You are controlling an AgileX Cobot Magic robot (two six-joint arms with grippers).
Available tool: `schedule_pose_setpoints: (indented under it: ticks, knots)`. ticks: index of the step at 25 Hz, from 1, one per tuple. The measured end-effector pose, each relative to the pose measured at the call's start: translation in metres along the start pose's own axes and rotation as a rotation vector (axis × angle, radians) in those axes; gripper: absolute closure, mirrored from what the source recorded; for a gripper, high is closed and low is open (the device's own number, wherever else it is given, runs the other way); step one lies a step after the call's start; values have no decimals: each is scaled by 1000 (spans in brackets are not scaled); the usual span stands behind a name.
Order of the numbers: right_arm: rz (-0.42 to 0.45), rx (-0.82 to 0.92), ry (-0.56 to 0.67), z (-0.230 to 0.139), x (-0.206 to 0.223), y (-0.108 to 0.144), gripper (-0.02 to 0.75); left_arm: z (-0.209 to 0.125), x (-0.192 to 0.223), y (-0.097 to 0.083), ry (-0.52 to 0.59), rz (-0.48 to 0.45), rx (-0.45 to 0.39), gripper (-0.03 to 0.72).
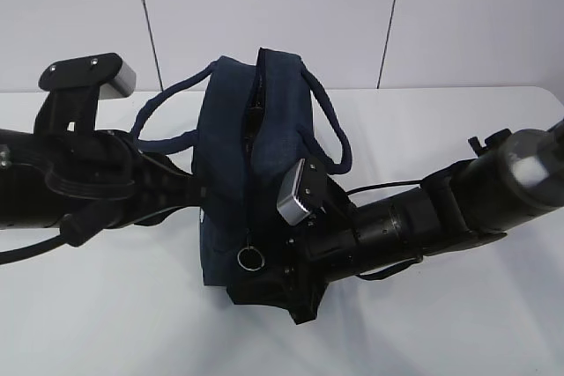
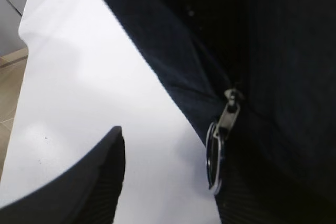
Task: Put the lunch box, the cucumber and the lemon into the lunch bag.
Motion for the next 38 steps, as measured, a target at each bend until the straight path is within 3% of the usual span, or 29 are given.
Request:
schedule_pose_setpoints:
  ticks: [16, 29, 38]
  knots:
    - [-17, 1, 16, -2, 0, -2, 363, 0, 0, 0, 4, -1, 2, 698]
    - [-21, 0, 18, -2, 0, -3, 735, -1, 0, 0, 7, -2, 4, 699]
    - [-37, -2, 32, -3, 0, -5, 751, -2, 0, -1, 20, -7, 4, 699]
Point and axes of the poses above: a point on each arm's last joint axis where the gripper is mounted, x pointing out along that axis toward the gripper, y along the wrist's bending axis when the last joint is at zero, z = x × y, the point moved 2 cm from there along x, pointing out along that axis toward the gripper, and after that the axes turned 1 degree about x, right-handed, at the moved point
